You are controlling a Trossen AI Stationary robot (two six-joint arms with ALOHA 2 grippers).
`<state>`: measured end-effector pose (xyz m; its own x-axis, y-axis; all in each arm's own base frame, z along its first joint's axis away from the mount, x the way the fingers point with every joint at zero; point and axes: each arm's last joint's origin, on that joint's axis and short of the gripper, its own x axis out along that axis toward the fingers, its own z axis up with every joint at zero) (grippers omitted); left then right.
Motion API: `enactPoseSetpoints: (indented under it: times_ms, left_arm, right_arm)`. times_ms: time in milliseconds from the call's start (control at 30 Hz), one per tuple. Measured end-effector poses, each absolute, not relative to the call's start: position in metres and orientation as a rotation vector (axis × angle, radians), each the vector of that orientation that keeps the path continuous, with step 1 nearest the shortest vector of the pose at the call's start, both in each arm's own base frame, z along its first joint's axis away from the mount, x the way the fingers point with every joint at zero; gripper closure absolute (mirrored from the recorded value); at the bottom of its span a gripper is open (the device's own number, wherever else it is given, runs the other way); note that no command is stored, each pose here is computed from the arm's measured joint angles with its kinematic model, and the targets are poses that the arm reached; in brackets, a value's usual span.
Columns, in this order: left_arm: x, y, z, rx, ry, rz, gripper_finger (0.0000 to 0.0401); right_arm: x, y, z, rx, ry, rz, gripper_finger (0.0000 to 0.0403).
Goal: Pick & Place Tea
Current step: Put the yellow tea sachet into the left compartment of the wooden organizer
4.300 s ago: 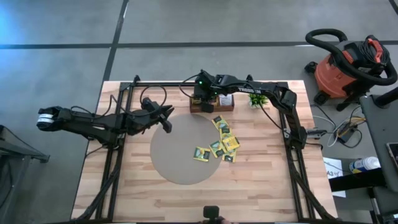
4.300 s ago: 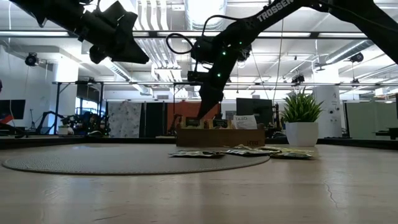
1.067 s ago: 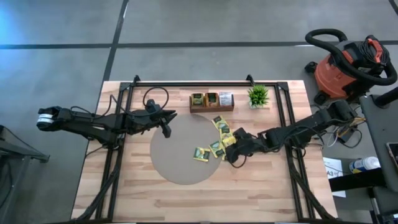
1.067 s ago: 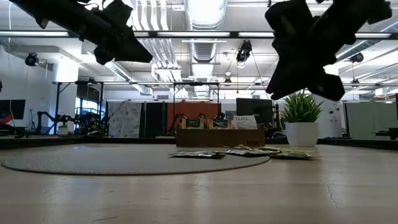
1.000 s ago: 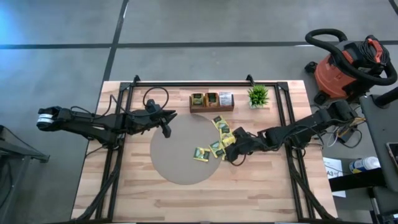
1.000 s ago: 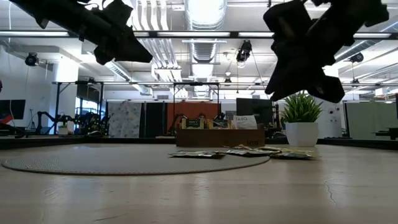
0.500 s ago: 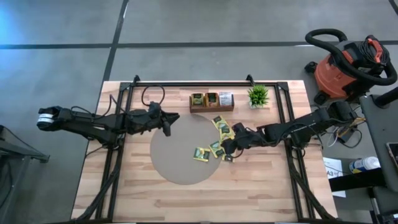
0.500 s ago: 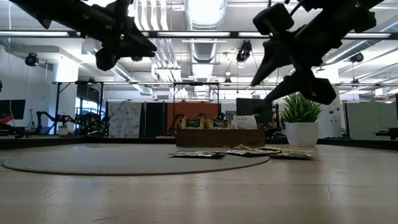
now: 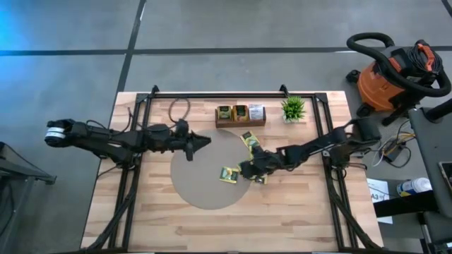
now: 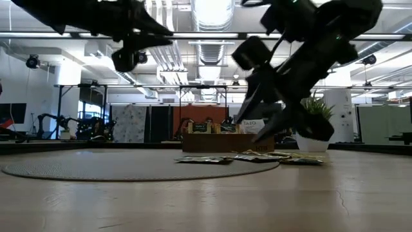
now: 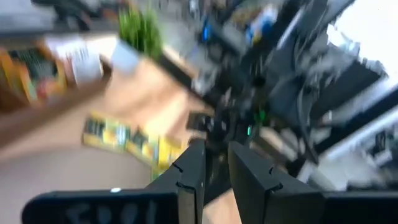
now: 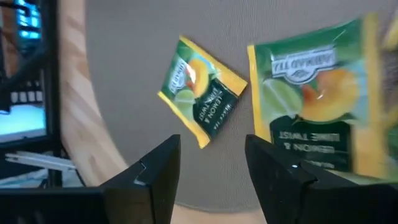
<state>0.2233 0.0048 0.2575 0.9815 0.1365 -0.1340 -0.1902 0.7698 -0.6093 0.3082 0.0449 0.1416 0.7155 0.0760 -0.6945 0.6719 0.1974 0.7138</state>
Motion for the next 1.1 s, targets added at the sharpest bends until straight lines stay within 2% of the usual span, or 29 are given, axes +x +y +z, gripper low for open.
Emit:
enactPoseSetpoints:
  times_ms: [233, 500, 867, 1100]
  left_arm:
    - [0.248, -0.002, 0.220, -0.663, 0.312, 0.106, 0.0334]
    - [0.277, -0.015, 0.187, -0.586, 0.507, 0.010, 0.0334]
    - [0.300, -0.024, 0.156, -0.343, 0.725, -0.066, 0.0334]
    - [0.313, -0.025, 0.145, -0.319, 0.759, -0.090, 0.0334]
  right_arm:
    - [0.336, 0.055, 0.128, 1.361, 0.842, -0.370, 0.0225]
    - [0.351, 0.065, 0.125, 1.337, 0.894, -0.401, 0.0225]
    - [0.350, 0.063, 0.124, 1.345, 0.853, -0.492, 0.0225]
    - [0.349, 0.062, 0.123, 1.346, 0.853, -0.494, 0.0225]
